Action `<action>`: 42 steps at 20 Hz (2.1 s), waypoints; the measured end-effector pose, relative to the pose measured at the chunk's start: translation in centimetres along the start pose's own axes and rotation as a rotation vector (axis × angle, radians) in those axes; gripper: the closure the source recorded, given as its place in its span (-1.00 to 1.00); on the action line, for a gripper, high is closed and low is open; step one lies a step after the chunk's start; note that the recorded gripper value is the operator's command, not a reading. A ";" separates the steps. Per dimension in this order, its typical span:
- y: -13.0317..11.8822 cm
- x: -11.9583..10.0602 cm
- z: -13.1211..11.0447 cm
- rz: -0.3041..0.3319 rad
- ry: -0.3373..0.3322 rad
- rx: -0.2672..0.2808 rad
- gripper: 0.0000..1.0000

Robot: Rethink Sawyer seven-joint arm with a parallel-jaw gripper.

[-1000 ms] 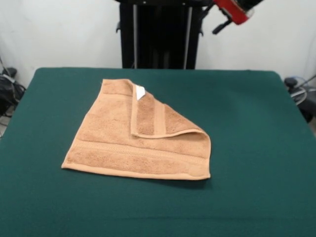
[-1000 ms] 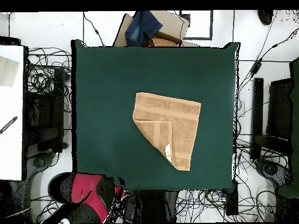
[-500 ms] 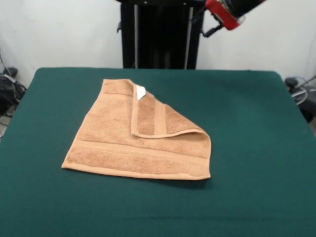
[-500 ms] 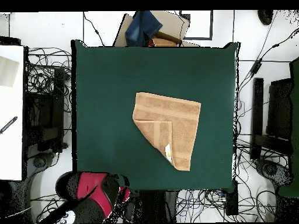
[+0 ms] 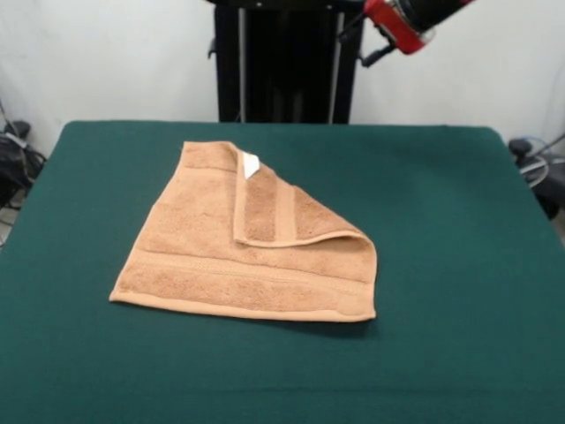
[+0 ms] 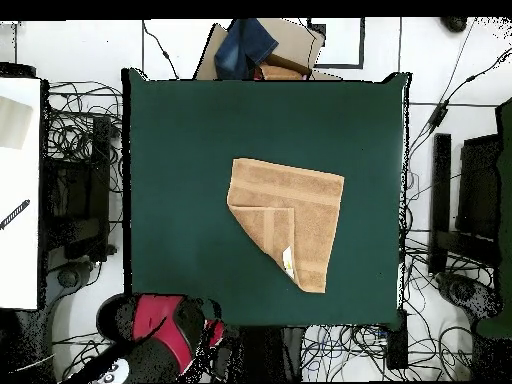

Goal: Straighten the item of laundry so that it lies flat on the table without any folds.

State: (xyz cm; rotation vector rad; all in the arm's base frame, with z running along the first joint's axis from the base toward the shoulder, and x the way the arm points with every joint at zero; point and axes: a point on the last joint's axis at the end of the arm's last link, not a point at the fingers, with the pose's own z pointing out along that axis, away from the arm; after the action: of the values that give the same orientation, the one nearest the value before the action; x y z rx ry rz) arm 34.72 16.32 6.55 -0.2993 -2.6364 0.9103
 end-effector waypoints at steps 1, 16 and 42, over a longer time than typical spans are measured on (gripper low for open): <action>0.0 -0.1 0.0 0.000 0.000 0.000 -1.00; 0.4 -2.0 -1.1 -0.002 -0.005 -0.004 -1.00; 2.8 -4.5 1.0 -0.033 -0.070 -0.010 -1.00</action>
State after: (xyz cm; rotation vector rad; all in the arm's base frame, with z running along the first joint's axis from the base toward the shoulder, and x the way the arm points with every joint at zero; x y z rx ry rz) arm 38.73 16.58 2.97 -0.2303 -2.7020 0.9126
